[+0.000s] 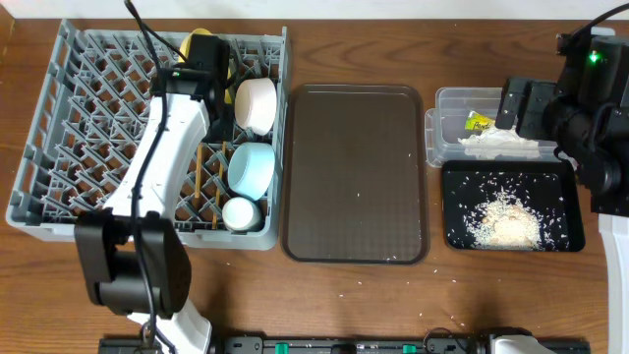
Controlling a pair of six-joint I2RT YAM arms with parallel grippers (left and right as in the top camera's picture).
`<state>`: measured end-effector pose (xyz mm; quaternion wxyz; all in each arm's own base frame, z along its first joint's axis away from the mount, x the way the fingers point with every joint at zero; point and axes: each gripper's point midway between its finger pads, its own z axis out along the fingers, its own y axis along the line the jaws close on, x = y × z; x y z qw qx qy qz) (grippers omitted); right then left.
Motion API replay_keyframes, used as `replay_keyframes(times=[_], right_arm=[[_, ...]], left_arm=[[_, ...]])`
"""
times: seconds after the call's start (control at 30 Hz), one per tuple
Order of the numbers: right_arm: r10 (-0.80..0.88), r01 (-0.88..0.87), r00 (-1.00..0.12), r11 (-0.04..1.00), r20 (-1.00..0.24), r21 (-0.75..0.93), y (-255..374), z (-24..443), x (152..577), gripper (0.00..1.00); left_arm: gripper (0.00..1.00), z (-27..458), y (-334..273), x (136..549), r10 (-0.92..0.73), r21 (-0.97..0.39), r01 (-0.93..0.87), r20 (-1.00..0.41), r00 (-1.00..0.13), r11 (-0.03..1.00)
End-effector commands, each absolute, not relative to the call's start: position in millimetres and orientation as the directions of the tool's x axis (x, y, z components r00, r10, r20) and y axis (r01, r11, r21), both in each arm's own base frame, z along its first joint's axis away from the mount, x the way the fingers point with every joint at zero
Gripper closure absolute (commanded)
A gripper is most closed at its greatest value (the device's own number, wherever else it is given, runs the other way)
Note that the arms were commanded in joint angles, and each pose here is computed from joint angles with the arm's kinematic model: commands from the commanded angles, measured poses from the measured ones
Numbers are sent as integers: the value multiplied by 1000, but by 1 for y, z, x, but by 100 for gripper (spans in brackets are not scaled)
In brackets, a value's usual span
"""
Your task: Sort waste into correct bins and load items into the dishwasher
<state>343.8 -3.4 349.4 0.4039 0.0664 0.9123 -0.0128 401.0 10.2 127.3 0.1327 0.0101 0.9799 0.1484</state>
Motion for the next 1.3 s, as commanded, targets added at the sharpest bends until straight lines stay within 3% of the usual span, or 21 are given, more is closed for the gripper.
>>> replay_keyframes(times=[0.0,0.03,0.07,0.23,0.4,0.53,0.6,0.63,0.7,0.83,1.0,1.27], right_arm=[[124,152,-661,988,-740,30,-7,350,343,1],[124,152,-661,988,-740,30,-7,350,343,1],[124,152,-661,988,-740,30,-7,350,343,1],[124,152,-661,988,-740,30,-7,350,343,1],[124,152,-661,988,-740,30,-7,350,343,1],[124,152,-661,988,-740,30,-7,350,343,1],[124,152,-661,988,-740,30,-7,350,343,1],[124,152,-661,988,-740,30,-7,350,343,1],[124,152,-661,988,-740,30,-7,350,343,1],[124,152,-661,988,-740,30,-7,350,343,1],[124,152,-661,988,-740,30,-7,350,343,1],[124,152,-661,988,-740,30,-7,350,343,1]], left_arm=[[76,119,12,400,91,309,18,-225,-970,951],[65,119,12,400,91,309,17,-226,-970,951],[60,120,12,401,91,309,17,-228,-969,951],[59,131,12,400,75,303,-3,-244,-967,953],[59,200,14,380,6,271,-92,-339,-941,958],[50,284,12,338,-151,114,-249,-538,-829,962],[41,311,-1,319,-160,10,-207,-594,-788,978],[26,328,-8,307,-166,-46,-177,-632,-757,983],[17,354,-10,285,-174,-88,-158,-697,-696,984],[15,382,-7,259,-183,-117,-146,-769,-613,982],[13,409,-7,264,-193,-147,-129,-837,-512,981],[9,406,-7,262,-192,-144,-132,-830,-524,981]])
